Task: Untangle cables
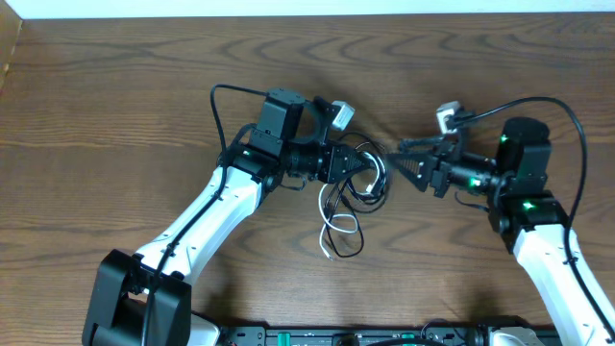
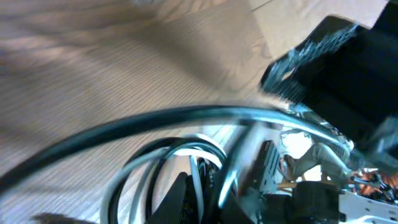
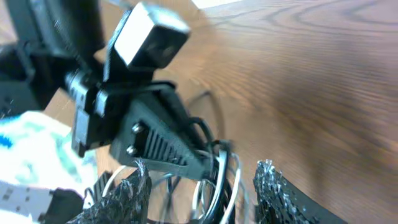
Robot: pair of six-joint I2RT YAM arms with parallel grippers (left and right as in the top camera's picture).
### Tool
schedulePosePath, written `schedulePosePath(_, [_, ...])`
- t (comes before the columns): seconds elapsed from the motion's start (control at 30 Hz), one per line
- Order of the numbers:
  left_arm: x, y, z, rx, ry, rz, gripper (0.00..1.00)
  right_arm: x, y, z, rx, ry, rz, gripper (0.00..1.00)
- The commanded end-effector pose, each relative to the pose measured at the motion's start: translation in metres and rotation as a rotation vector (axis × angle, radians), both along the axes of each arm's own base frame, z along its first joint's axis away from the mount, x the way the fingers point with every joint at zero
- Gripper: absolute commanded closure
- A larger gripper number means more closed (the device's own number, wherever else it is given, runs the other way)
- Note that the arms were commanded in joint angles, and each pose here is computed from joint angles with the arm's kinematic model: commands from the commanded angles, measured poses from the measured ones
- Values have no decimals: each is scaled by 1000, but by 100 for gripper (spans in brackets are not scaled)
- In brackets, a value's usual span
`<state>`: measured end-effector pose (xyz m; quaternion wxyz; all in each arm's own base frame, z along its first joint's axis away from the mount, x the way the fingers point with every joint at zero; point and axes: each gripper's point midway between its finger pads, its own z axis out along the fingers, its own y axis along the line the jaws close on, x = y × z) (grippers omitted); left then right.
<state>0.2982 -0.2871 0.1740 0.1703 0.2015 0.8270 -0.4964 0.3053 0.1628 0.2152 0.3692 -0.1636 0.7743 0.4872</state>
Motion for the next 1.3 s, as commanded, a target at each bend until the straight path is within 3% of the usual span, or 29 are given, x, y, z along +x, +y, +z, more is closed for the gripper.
schedulePosePath(0.0, [7,7,-3,26,-19,26,93,8,-17,3,17,44,-73,48])
schedulePosePath(0.3, [10,11,-3,24,-14,37,92,0,-18,-26,-71,121,-90,30])
schedulePosePath(0.6, [4,5,8,-36,-6,-9,93,7,-19,-64,-276,209,-265,26])
schedulePosePath(1.07, [2,-4,14,-61,12,-10,93,0,-2,-65,-278,205,-215,23])
schedulePosePath(1.27, [-13,-18,14,-62,10,-59,93,13,-15,-68,-310,205,-319,22])
